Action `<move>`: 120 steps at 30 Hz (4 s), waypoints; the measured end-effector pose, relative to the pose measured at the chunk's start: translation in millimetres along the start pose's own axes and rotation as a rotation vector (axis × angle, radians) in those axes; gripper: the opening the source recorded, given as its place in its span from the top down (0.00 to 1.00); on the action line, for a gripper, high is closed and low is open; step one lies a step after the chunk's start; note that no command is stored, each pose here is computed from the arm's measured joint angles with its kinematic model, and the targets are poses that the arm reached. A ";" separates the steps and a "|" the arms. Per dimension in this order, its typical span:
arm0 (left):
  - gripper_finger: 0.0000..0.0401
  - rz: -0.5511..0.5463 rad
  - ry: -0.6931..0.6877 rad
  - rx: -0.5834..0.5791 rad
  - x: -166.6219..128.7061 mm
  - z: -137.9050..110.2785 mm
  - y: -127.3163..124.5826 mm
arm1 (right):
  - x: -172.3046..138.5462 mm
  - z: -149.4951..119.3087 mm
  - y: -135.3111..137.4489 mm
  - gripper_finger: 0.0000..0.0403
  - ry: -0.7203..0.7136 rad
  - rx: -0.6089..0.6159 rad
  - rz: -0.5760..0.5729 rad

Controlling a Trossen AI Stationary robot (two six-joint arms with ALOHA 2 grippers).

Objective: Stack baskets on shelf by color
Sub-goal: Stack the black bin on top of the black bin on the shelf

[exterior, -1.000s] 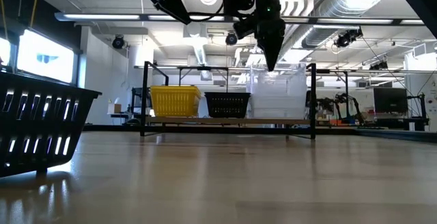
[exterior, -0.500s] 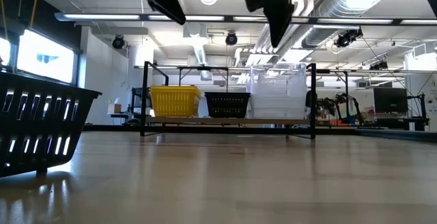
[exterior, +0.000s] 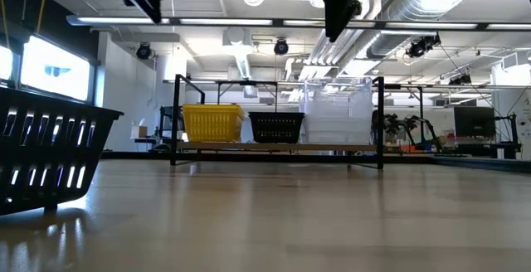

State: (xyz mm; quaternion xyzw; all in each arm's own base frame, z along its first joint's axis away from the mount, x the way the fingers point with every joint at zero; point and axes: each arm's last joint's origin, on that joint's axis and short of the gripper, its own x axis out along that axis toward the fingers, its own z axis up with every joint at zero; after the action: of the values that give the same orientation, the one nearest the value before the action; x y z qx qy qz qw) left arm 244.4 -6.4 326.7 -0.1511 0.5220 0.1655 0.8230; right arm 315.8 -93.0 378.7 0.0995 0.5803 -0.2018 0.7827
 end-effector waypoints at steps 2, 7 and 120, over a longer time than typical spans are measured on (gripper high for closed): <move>0.60 -0.018 0.012 -0.021 -2.0 -7.5 -12.3 | -0.9 -0.7 9.0 0.69 -0.006 0.003 0.010; 0.60 -0.059 0.047 -0.112 -6.3 -30.9 -42.2 | -4.0 -4.7 31.5 0.69 -0.010 0.054 0.036; 0.99 -0.230 -0.337 -1.249 117.2 34.1 8.2 | 11.5 -28.1 203.8 0.69 -0.237 -0.813 0.306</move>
State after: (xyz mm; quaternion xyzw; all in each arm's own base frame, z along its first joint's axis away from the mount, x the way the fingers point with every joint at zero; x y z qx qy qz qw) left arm 315.4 28.7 233.6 -0.6272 0.1721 0.3697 0.6636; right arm 382.2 98.8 343.2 -0.1555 0.4974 0.1505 0.8401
